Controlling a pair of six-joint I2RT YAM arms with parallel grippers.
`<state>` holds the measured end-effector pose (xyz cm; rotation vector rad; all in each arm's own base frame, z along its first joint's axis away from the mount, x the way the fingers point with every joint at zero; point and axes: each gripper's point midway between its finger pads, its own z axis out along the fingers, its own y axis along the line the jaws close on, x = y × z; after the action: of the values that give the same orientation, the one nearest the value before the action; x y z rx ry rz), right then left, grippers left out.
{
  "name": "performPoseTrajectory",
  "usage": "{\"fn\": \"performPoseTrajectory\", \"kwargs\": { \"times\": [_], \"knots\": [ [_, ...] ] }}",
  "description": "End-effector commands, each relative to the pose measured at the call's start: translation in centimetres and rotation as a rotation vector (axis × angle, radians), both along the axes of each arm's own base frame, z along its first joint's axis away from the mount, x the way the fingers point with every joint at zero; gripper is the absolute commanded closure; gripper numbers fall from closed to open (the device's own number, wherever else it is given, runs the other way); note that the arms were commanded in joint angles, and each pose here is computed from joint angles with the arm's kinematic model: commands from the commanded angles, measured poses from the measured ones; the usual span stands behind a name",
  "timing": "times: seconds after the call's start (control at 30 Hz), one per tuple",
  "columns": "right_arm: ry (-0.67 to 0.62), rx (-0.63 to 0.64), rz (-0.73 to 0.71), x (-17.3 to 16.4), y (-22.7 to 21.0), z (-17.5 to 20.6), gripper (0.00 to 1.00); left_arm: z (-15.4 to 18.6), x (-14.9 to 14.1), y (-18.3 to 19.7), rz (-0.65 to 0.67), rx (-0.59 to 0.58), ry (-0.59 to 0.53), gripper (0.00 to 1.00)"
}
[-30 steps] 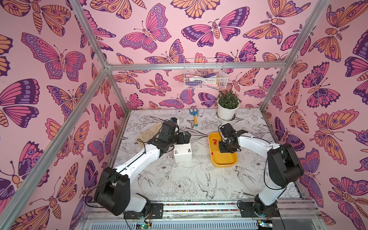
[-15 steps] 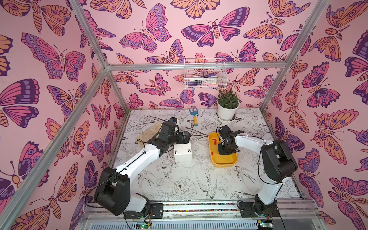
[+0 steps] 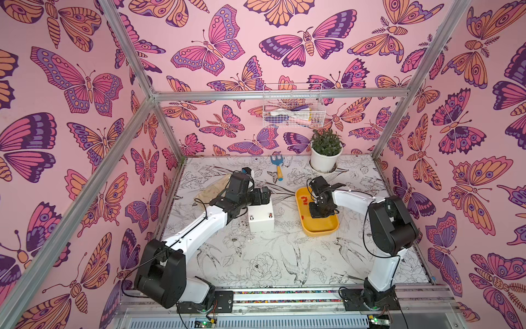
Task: Cover the protruding screws with screw protection sleeves
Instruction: Adjust the screw protection sleeve in the storage box, then pick up the screw protection sleeve from the storage box.
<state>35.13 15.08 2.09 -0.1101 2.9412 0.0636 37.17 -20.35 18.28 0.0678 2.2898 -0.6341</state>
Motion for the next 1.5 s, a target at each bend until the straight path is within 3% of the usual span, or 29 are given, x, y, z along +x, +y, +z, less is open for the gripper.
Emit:
{"fn": "performPoseTrajectory", "kwargs": {
  "times": [0.0,0.13,0.43,0.83,1.47],
  "knots": [
    [0.024,-0.028,0.009,0.2,-0.3,-0.7,0.89,1.0,0.4,0.1,0.000,-0.015,-0.022,0.00],
    [0.020,-0.029,0.008,0.4,-0.3,-0.5,0.89,1.3,0.6,0.2,0.005,-0.019,-0.025,0.00],
    [0.008,-0.036,0.015,0.4,-0.6,1.3,0.77,2.1,0.7,1.1,0.033,-0.024,-0.004,0.00],
    [0.017,-0.030,0.037,0.8,-0.4,2.6,0.76,4.7,0.5,3.0,0.096,-0.031,-0.024,0.00],
    [0.036,-0.061,0.014,1.0,-2.2,2.0,0.78,4.5,0.6,3.1,0.109,-0.038,-0.016,0.00]
  ]
}}
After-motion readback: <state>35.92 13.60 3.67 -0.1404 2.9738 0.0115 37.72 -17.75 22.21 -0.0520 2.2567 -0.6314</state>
